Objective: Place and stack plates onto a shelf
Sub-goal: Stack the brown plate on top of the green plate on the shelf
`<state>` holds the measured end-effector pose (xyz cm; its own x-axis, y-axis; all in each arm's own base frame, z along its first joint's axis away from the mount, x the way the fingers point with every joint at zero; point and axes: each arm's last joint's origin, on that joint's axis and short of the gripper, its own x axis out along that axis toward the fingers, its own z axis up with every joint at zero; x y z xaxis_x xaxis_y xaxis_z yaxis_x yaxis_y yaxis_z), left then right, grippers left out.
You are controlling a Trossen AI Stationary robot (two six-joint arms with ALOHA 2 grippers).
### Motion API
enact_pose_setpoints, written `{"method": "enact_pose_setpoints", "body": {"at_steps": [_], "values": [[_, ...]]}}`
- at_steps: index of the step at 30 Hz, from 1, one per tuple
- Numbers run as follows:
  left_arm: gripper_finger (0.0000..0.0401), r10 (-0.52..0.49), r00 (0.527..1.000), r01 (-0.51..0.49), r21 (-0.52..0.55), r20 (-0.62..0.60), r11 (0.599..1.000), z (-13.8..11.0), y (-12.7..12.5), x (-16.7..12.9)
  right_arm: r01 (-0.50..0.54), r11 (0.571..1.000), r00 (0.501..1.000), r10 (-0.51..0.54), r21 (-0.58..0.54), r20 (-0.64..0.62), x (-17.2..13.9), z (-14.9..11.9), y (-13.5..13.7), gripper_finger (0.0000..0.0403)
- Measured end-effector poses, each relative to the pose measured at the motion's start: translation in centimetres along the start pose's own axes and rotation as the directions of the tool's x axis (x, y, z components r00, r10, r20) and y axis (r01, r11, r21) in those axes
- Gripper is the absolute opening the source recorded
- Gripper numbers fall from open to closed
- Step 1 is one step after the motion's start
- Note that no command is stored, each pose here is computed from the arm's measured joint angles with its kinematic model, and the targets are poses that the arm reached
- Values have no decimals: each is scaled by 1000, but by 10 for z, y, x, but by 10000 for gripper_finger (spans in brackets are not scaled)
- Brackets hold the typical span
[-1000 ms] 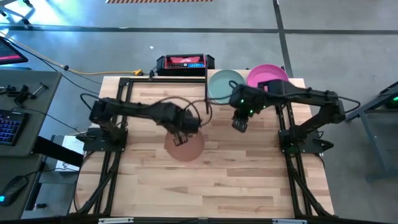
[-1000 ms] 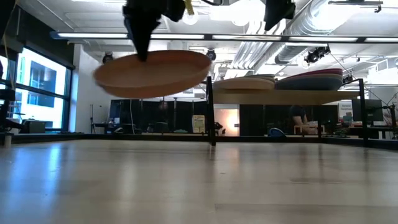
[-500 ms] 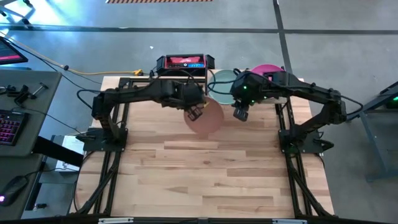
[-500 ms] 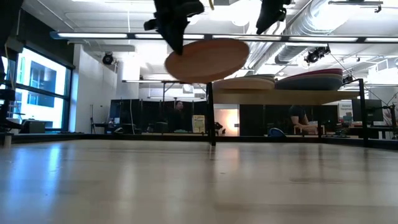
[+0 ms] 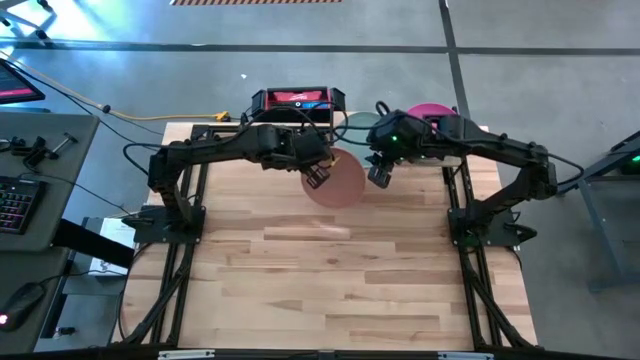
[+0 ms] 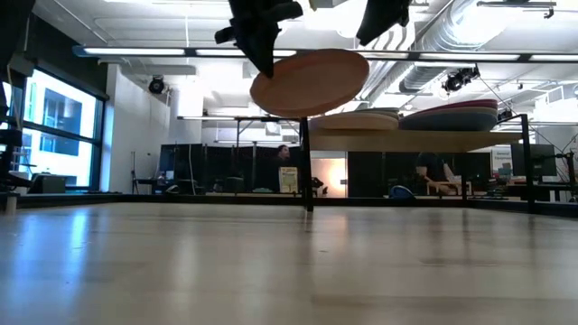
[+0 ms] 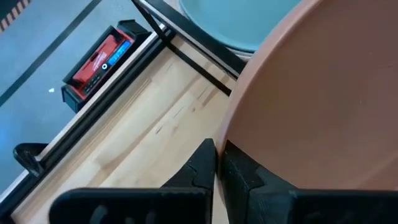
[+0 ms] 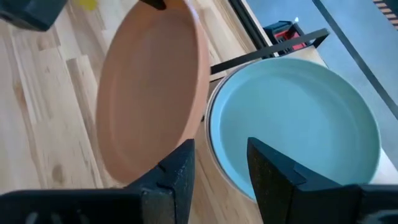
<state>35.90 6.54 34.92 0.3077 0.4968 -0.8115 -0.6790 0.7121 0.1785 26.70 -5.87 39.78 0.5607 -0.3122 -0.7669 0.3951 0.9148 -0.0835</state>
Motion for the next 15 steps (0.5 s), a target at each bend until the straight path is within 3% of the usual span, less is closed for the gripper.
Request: {"method": "enact_pose_setpoints", "body": {"at_steps": [15], "values": [[3,-52,994,52,-2,99,999,11,-5,-1,10,999,1000,-10,34,22,-3,0,13,126]]}}
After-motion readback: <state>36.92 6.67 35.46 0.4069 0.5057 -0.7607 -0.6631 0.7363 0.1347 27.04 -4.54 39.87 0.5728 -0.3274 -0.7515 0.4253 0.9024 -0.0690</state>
